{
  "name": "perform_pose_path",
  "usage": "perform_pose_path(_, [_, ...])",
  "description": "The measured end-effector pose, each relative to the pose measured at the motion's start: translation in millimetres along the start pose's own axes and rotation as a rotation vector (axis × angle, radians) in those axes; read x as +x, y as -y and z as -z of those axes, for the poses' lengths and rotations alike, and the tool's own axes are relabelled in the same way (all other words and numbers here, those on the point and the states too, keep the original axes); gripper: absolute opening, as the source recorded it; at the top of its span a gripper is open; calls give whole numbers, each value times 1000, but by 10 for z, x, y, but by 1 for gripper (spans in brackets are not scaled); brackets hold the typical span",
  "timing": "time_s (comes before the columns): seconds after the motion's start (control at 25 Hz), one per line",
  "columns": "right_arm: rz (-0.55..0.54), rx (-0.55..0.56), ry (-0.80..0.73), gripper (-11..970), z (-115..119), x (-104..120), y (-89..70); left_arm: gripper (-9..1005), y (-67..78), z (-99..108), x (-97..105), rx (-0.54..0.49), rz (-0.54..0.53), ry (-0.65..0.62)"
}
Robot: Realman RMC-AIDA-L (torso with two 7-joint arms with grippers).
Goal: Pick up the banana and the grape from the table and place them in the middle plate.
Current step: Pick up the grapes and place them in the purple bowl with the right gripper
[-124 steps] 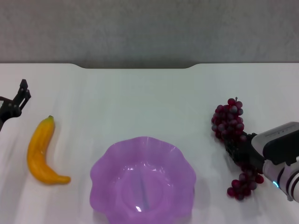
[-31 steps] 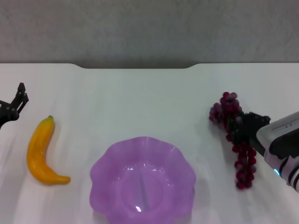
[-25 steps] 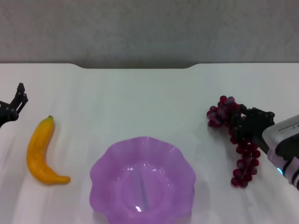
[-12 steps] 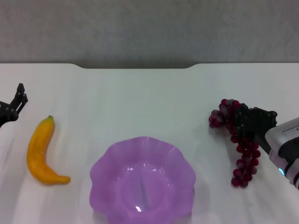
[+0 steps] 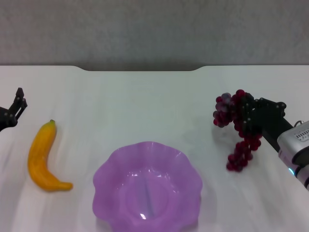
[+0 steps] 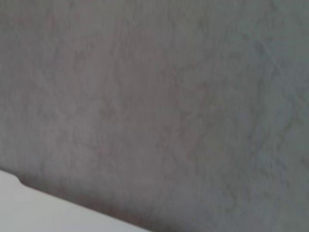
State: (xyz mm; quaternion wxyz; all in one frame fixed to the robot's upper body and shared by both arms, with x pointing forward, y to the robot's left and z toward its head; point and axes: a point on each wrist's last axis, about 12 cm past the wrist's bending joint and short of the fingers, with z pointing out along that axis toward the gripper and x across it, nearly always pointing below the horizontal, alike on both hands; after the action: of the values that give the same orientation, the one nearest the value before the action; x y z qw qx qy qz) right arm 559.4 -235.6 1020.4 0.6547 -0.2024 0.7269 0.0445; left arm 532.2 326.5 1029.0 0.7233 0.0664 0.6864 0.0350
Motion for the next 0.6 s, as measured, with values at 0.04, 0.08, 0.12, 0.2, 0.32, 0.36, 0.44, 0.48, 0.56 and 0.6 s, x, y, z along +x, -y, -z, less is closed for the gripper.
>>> perform_pose_path(0.04, [5,-3,10,77,2,-10,-2,878,-1,1,1,0,0,0])
perform_pose_path(0.08, [12,-7,24,74,5,-24,-4,878,-2,4,2,-1,0,-1])
perform_pose_path(0.12, [20,-12,39,71,6,-41,-10,877,-4,6,4,-1,0,-1])
perform_pose_path(0.2, [36,-19,73,65,7,-83,-22,877,-10,18,11,-3,0,-4])
perform_pose_path(0.32, [63,-25,118,63,8,-141,-43,877,-22,32,18,-6,-1,-7])
perform_pose_path(0.36, [73,-34,133,63,7,-160,-63,878,-23,33,19,-6,-1,-7])
perform_pose_path(0.44, [102,-66,161,61,6,-199,-128,878,-24,34,19,-6,-2,-7])
perform_pose_path(0.48, [115,-83,175,61,6,-220,-167,878,-24,34,19,-6,-2,-7])
perform_pose_path(0.56, [139,-115,211,59,1,-281,-265,878,-24,34,19,-6,-2,-7])
perform_pose_path(0.6, [146,-129,228,58,-2,-313,-314,878,-24,35,20,-6,-2,-8])
